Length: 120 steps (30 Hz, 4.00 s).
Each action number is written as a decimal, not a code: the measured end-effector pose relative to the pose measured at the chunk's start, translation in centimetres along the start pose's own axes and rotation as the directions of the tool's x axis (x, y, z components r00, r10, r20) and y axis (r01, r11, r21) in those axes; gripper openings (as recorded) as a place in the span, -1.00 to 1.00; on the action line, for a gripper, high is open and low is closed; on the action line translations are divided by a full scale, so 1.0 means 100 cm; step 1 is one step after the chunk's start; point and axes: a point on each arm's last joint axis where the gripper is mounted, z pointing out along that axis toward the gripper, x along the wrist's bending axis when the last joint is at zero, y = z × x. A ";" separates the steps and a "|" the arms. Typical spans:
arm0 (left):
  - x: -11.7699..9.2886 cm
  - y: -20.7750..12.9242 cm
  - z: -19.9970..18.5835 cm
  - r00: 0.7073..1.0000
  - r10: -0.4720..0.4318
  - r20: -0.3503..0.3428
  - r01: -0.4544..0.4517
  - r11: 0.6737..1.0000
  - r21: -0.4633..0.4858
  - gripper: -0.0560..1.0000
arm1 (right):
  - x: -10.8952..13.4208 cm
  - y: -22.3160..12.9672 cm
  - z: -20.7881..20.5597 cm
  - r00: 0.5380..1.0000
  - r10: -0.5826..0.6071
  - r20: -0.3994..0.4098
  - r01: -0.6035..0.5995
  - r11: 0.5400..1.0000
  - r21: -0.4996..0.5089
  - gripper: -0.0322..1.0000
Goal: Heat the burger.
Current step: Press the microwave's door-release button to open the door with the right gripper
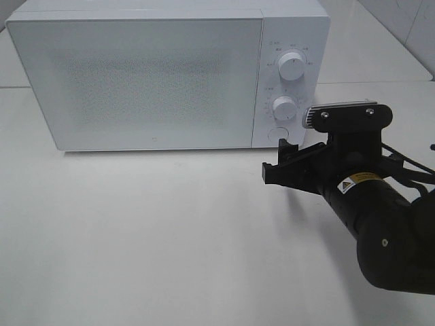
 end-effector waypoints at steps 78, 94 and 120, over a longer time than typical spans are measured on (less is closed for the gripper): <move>0.000 0.000 0.000 1.000 0.000 0.000 0.000 1.000 0.000 0.96 | 0.015 -0.010 0.087 -0.046 0.994 0.102 -0.998 -0.050 0.038 -0.90; 0.000 0.000 0.000 1.000 0.000 0.000 0.000 1.000 0.000 0.96 | 0.013 -0.016 0.121 -0.065 0.989 0.134 -0.998 -0.067 0.010 -0.90; 0.000 0.000 0.000 1.000 0.001 0.000 -0.001 1.000 0.000 0.96 | 0.017 -0.015 0.136 -0.089 0.993 0.071 -0.993 -0.083 -0.081 -0.90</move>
